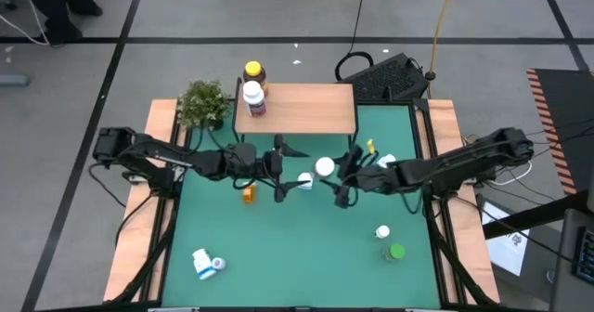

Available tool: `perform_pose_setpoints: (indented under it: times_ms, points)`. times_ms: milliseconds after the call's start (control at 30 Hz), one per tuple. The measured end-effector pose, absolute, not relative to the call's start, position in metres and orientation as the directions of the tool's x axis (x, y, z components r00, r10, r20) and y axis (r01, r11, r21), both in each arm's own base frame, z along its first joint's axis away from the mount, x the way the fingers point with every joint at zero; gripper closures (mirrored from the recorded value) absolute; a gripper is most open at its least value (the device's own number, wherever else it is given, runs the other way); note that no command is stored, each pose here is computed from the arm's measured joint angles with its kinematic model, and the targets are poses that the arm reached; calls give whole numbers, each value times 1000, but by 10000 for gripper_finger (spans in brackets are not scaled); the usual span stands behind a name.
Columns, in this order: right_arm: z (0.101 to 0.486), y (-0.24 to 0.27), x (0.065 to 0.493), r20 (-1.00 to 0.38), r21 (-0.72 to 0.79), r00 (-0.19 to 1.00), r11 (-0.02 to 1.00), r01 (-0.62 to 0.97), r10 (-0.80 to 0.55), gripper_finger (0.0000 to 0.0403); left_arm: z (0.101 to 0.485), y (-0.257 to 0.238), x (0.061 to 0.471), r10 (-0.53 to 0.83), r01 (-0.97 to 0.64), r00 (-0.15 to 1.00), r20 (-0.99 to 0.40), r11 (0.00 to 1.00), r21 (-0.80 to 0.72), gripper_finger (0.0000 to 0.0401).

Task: Pick and place medicine bottles onto shelf by color
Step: Put the green transparent pill bottle on the shelf

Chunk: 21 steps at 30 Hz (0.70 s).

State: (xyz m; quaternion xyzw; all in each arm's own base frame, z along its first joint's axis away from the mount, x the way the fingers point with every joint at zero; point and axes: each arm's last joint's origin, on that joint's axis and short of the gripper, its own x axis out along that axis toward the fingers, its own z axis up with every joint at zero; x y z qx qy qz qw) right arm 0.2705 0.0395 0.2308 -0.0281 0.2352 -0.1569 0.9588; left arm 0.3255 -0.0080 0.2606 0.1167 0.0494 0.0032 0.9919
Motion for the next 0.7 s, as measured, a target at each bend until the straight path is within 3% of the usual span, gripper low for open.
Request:
perform_pose_setpoints:
  times_ms: [267, 467, 700]
  points:
    - [219, 42, 291, -497, -121, 821, 960, 254, -280, 138, 258, -16, 341, -26, 73, 980, -197, 969, 237, 61]
    - [221, 44, 293, -501, -101, 841, 979, 177, -204, 138, 251, -16, 349, -20, 68, 977, -211, 973, 222, 61]
    - [222, 44, 293, -492, -125, 846, 978, 166, -206, 138, 251, -12, 349, 29, 11, 976, -216, 984, 181, 68]
